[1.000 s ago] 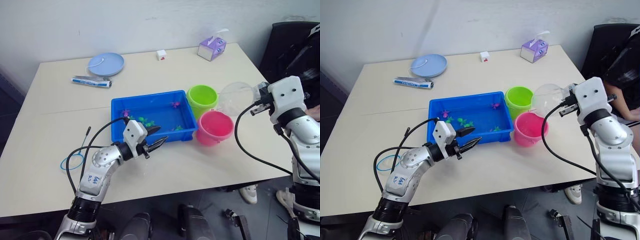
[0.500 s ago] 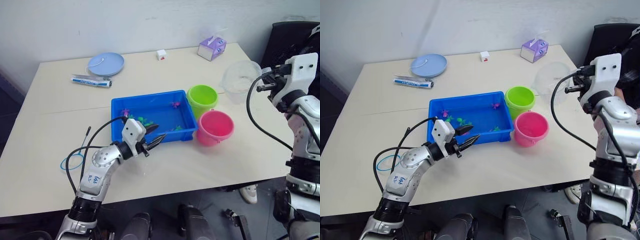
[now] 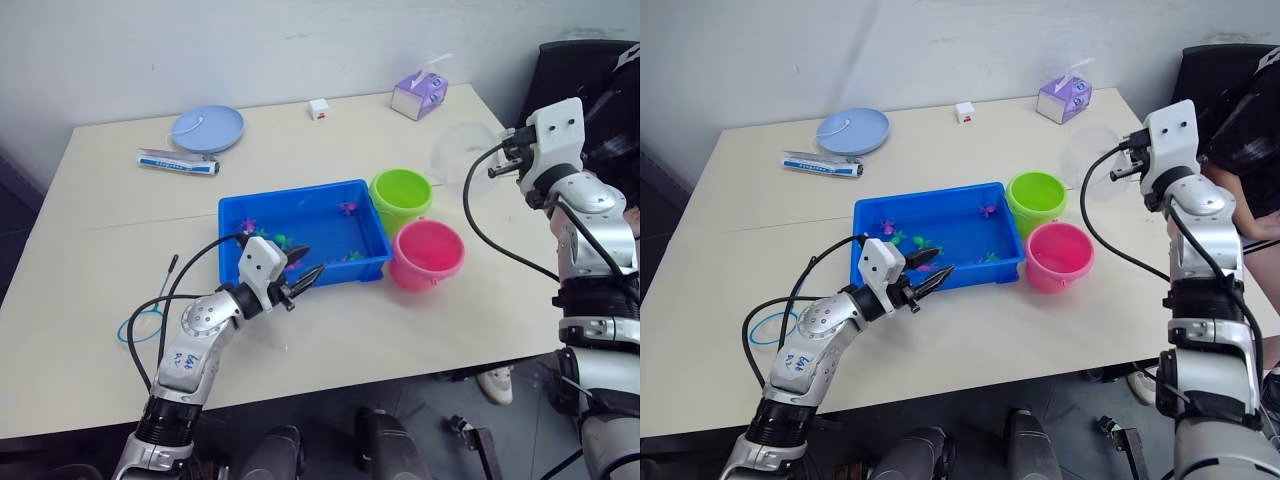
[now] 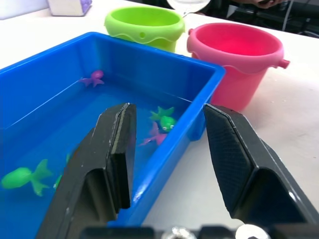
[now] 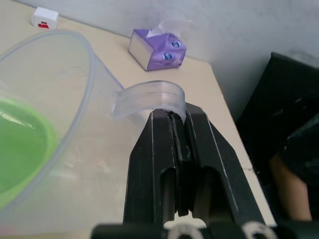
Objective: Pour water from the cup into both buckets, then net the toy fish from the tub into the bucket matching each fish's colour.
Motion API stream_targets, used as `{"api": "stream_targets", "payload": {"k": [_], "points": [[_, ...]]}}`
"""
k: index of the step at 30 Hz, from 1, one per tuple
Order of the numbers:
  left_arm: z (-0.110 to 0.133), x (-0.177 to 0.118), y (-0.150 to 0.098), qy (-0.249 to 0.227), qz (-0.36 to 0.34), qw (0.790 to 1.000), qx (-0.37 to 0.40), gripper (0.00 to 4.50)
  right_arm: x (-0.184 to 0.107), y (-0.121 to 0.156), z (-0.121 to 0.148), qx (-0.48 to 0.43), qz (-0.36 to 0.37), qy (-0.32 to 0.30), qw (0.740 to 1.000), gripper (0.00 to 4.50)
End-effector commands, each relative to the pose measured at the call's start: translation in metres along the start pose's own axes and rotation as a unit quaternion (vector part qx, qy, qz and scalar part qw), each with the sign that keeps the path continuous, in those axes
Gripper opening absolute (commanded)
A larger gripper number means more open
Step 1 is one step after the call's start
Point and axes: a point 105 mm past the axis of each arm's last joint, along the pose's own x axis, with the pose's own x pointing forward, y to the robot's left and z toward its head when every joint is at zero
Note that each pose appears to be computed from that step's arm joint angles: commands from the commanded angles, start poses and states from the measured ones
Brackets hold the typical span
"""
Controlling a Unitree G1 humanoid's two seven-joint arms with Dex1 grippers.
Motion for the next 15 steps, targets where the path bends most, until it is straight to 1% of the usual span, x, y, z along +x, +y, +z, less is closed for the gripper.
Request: {"api": "stream_targets", "payload": {"k": [1, 4, 6, 9, 15], "points": [[0.011, -0.003, 0.001, -0.018, 0.008, 1.0, 0.013, 2.4, 0.002, -0.013, 0.023, -0.039, -0.018, -0.043, 0.998, 0.63], [0.01, -0.004, -0.001, -0.016, 0.01, 1.0, 0.012, 2.4, 0.007, -0.007, 0.03, -0.09, -0.016, -0.062, 0.994, 0.63], [0.01, -0.003, -0.001, -0.016, 0.011, 1.0, 0.011, 2.4, 0.01, -0.004, 0.032, -0.106, -0.013, -0.071, 0.992, 0.63], [0.011, -0.003, -0.002, -0.017, 0.014, 1.0, 0.01, 2.4, 0.011, 0.011, 0.041, -0.167, 0.006, -0.103, 0.981, 0.63], [0.012, -0.003, -0.002, -0.018, 0.015, 1.0, 0.01, 2.4, 0.011, 0.023, 0.045, -0.244, 0.016, -0.136, 0.96, 0.63]]}}
